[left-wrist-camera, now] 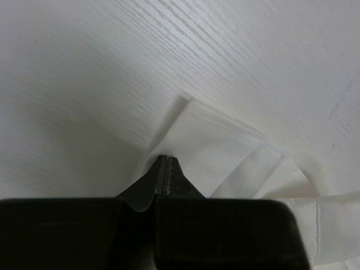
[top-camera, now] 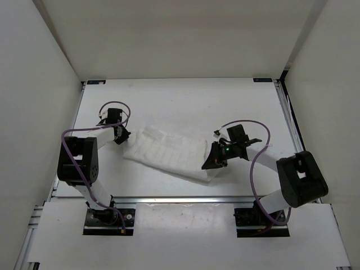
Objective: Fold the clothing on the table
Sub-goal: Fold the skirt
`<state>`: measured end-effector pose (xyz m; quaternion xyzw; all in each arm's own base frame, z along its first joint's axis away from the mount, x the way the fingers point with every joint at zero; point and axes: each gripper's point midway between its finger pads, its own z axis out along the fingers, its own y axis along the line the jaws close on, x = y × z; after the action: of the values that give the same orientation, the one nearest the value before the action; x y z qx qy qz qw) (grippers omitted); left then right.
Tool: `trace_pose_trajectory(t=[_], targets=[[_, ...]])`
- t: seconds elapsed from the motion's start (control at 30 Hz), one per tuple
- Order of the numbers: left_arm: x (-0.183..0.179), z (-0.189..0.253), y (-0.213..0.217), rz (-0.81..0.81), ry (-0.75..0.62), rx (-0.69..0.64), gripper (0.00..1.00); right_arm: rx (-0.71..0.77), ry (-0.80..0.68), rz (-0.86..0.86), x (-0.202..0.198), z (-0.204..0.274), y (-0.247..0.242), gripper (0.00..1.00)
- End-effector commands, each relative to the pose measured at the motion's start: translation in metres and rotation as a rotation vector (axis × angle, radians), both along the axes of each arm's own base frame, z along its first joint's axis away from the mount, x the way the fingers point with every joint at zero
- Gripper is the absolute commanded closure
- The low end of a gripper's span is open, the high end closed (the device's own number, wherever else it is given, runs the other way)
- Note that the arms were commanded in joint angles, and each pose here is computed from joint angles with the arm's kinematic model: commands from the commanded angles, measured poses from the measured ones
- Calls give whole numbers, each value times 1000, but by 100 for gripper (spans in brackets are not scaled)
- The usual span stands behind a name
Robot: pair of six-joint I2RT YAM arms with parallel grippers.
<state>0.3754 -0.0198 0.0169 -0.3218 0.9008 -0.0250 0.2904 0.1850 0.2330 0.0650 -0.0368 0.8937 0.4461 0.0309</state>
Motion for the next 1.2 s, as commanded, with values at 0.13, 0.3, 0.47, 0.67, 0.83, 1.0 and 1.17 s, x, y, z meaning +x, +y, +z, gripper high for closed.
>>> trace_pose_trajectory(t=[0.13, 0.3, 0.47, 0.67, 0.83, 1.0, 1.17], targets=[[1, 2, 0, -2, 9, 27, 100, -55, 28, 55, -29, -6, -7, 100], [2, 3, -4, -12, -1, 30, 100, -70, 51, 57, -44, -12, -10, 100], [-2, 0, -6, -19, 11, 35, 100, -59, 89, 82, -64, -16, -13, 100], [12, 28, -20, -44, -77, -31, 97, -122, 162, 51, -79, -28, -33, 69], [36, 94, -59, -159, -210, -114, 72, -146, 33, -101, -51, 1, -52, 0], [16, 108, -113, -284, -245, -159, 76, -144, 65, -211, -57, -5, -70, 1], [-13, 71, -122, -310, -179, -181, 87, -193, 120, -237, -73, -25, -70, 1]])
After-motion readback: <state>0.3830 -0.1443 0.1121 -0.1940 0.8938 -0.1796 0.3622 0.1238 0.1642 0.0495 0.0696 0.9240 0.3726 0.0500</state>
